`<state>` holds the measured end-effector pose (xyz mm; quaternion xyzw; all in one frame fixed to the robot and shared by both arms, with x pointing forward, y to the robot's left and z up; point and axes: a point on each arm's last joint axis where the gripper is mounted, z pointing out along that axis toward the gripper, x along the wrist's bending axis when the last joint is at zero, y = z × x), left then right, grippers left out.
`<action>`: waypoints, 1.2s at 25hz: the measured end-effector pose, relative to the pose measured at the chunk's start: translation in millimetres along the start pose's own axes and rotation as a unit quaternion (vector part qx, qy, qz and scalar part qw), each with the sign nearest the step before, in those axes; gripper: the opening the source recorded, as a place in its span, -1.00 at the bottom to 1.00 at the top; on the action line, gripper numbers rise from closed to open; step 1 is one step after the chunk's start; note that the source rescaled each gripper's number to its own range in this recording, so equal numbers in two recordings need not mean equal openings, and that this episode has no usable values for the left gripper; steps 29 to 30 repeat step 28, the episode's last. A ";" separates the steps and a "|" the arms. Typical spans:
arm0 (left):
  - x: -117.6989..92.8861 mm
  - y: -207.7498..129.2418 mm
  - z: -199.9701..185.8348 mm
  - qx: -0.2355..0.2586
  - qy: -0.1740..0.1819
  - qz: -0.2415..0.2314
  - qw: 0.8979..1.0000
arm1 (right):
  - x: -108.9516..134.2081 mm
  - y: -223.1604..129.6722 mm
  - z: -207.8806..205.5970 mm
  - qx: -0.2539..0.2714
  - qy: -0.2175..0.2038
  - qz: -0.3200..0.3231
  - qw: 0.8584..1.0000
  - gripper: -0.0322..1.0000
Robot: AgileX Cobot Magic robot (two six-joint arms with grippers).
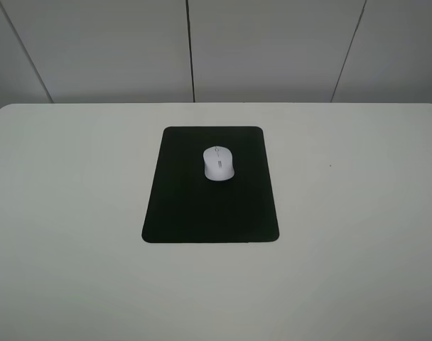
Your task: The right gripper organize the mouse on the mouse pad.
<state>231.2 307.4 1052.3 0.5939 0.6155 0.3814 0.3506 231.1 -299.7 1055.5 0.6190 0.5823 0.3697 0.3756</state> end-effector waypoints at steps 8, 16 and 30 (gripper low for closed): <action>0.1 0.0 0.0 0.000 0.000 0.000 1.000 | 0.1 0.0 0.0 0.000 0.000 -0.003 1.000 -0.28; 0.1 0.0 0.0 0.000 0.000 0.000 1.000 | 0.2 0.0 0.0 0.000 0.001 -0.003 1.000 -0.28; 0.1 0.0 0.0 0.000 0.000 0.000 1.000 | 0.7 0.0 0.0 0.000 0.004 -0.001 1.000 -0.28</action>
